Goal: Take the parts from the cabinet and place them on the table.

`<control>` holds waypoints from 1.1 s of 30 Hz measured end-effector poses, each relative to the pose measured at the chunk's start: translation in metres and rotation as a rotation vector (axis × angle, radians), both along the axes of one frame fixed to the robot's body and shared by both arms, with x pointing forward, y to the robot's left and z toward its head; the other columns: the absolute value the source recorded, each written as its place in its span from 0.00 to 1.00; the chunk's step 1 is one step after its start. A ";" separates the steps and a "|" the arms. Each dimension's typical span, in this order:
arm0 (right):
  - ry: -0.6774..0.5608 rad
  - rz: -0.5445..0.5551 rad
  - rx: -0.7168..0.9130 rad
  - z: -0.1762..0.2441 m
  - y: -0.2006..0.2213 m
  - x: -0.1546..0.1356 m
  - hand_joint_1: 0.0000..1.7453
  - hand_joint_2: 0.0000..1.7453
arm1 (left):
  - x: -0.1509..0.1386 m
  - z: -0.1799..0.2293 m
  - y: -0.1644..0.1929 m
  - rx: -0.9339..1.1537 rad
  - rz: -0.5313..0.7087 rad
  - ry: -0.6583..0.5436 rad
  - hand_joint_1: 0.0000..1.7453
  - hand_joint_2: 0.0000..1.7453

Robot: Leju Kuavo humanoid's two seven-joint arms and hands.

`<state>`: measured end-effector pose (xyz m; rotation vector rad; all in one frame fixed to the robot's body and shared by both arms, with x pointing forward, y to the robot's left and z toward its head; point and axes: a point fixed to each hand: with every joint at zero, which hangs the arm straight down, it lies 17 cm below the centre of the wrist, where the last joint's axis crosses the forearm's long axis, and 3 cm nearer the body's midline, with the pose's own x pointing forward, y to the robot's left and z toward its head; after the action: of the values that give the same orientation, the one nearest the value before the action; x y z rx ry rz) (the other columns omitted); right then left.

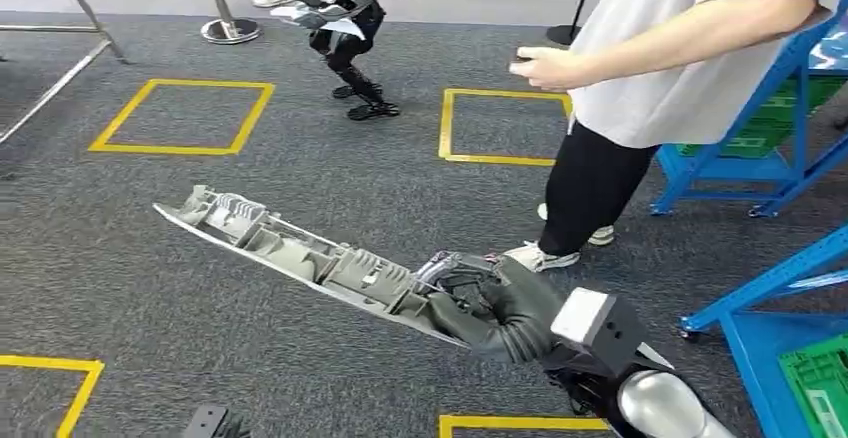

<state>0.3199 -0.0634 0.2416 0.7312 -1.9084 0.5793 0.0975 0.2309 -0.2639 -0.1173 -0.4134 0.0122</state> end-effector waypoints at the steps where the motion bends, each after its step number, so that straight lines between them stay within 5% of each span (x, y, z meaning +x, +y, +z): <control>1: -0.007 0.004 -0.001 0.002 0.001 0.000 1.00 1.00 | 0.001 0.000 0.000 0.000 0.002 -0.001 0.00 0.00; 33: -0.020 0.106 -0.018 0.004 0.023 -0.005 1.00 1.00 | 0.000 0.000 0.009 0.006 0.079 -0.008 0.00 0.00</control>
<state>0.3152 -0.0404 0.2451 0.8216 -1.8886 0.6712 0.0976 0.2402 -0.2641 -0.0951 -0.4255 0.0881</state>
